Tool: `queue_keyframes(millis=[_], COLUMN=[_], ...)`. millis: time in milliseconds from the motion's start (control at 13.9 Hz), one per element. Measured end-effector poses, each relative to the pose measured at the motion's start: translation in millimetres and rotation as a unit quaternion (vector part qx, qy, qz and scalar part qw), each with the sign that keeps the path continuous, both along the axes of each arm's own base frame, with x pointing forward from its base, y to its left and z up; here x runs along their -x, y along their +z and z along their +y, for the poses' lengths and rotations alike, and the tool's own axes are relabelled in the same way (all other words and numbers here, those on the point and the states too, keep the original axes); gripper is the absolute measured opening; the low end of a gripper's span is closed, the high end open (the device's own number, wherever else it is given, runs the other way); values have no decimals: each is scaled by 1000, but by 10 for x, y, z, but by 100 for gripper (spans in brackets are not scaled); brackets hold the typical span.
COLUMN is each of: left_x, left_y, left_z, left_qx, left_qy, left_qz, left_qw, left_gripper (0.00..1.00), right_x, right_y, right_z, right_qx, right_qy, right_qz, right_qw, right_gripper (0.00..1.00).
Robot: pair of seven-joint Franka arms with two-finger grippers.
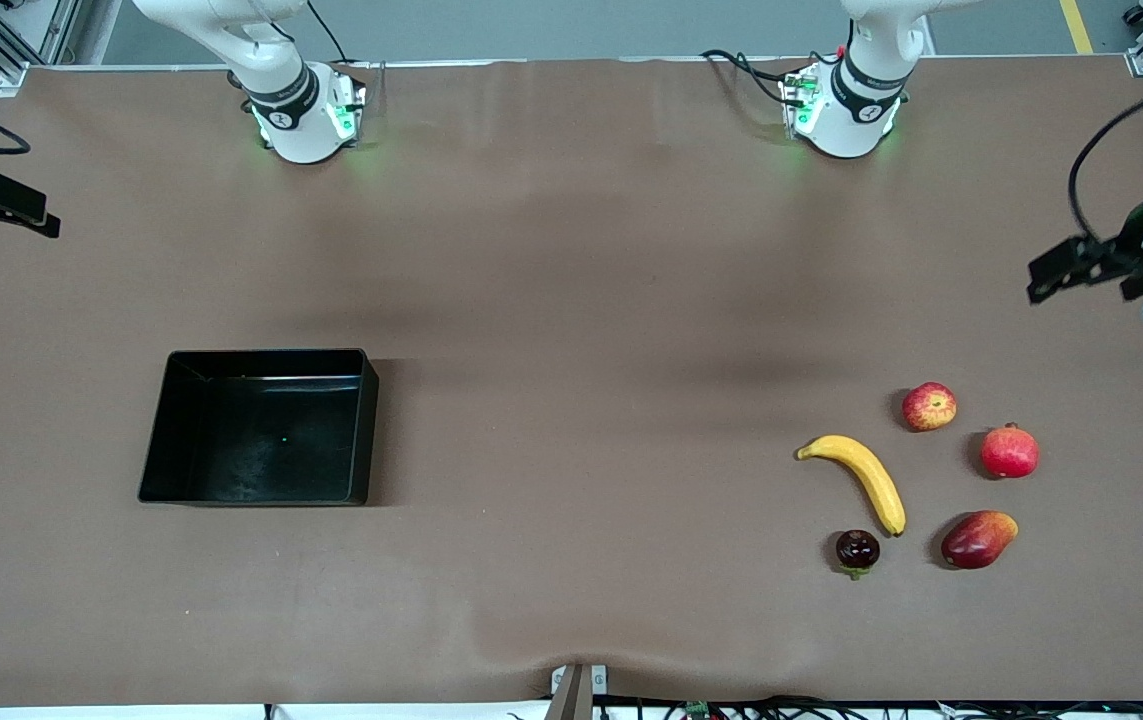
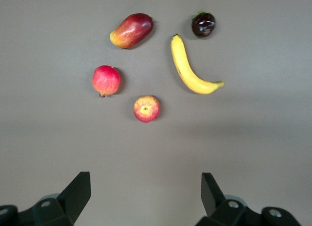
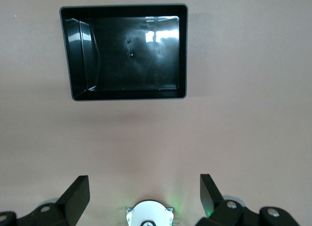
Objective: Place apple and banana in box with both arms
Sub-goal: 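Reach the left gripper down to the red-yellow apple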
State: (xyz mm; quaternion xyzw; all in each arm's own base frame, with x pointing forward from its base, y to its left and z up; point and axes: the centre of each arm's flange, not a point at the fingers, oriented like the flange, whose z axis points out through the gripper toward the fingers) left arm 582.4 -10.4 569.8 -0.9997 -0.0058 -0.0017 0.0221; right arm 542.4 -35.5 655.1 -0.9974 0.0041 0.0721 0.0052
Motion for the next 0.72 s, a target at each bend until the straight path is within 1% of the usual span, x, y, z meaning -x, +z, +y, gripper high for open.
queue_keyframes(millis=[143,287,574,717], left_x=[-75,-98,-162,-212], left_y=[-511,-1017,-1909,-2323], left_z=[83,90,149,319], left_qx=[3,7,19,9], left_qy=[4,2,2,-6], left_qz=[-13,-27,-37,-35], left_qw=[1000,1000,999,999], left_gripper=[100,100,100,100], right_x=[-24,-31,-54,-59], right_y=[6,1,2,4], right_z=[1,4,-5,-9], right_qx=[0,-2,-1,-1], right_qy=[0,0,-1,-1], right_qz=[-9,-10,-17,-20], right_qw=[1000,1000,1000,1000], right_gripper=[100,100,100,100])
